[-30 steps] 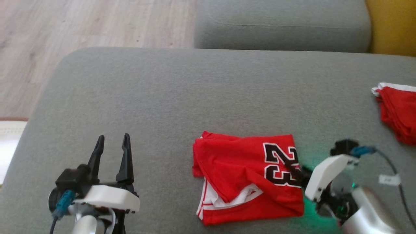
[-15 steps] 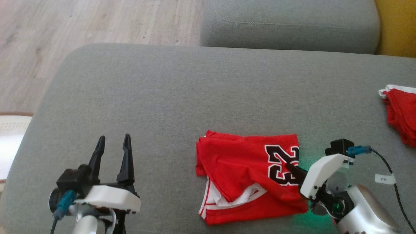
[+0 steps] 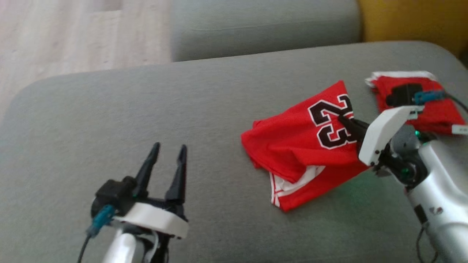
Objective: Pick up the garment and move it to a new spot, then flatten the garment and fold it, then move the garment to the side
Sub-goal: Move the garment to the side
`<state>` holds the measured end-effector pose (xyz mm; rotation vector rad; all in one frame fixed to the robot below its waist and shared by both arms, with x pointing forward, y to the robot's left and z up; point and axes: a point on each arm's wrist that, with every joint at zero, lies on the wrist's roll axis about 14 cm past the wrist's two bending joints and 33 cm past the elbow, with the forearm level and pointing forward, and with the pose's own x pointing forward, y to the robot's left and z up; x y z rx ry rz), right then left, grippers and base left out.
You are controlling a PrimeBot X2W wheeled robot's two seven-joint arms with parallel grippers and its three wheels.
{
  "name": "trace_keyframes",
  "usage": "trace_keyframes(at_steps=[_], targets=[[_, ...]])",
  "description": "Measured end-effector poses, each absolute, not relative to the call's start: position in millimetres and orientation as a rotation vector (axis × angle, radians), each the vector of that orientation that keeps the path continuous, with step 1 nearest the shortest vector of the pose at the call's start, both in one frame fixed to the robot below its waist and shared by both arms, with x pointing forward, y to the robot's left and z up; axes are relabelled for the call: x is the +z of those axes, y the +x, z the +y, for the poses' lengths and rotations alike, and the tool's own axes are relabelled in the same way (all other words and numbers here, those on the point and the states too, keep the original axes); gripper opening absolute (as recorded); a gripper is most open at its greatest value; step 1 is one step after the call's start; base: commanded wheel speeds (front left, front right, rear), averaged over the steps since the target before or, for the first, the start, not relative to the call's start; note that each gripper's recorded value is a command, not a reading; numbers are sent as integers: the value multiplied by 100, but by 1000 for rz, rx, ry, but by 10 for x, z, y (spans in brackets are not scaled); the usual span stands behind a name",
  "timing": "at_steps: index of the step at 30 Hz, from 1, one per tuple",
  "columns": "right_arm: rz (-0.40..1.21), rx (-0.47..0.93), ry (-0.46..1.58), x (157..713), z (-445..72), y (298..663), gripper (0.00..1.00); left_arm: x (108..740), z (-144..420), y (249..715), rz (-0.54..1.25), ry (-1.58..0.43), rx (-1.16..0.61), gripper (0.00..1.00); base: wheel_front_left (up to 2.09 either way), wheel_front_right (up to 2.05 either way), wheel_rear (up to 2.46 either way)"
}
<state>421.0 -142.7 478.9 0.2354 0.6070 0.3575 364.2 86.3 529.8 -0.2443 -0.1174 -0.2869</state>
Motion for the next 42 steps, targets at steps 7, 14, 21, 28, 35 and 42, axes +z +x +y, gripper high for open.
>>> trace_keyframes(at_steps=[7, 14, 21, 28, 35, 42], targets=[[591, 249, 171, 4966, -2029, 4100, 0, 5368, 157, 3711, -105, -285, -500, 100, 0, 0, 0], [579, 179, 141, 4986, -2357, 4090, 0, 5330, -221, 3816, -80, -304, -603, 100, 0, 0, 0], [428, 161, 41, 5410, -2544, 4652, 0, 5137, -350, 4061, -44, -293, -630, 100, 0, 0, 0], [486, 59, -50, 5304, -3043, 5126, 0, 4872, -389, 4398, -13, -269, -629, 100, 0, 0, 0], [665, -89, -163, 4811, -3725, 5220, 0, 4442, -340, 4613, 64, -264, -603, 100, 0, 0, 0], [764, -205, -298, 4525, -4202, 5206, 8, 4155, -256, 4733, 115, -269, -566, 100, 0, 0, 0]])
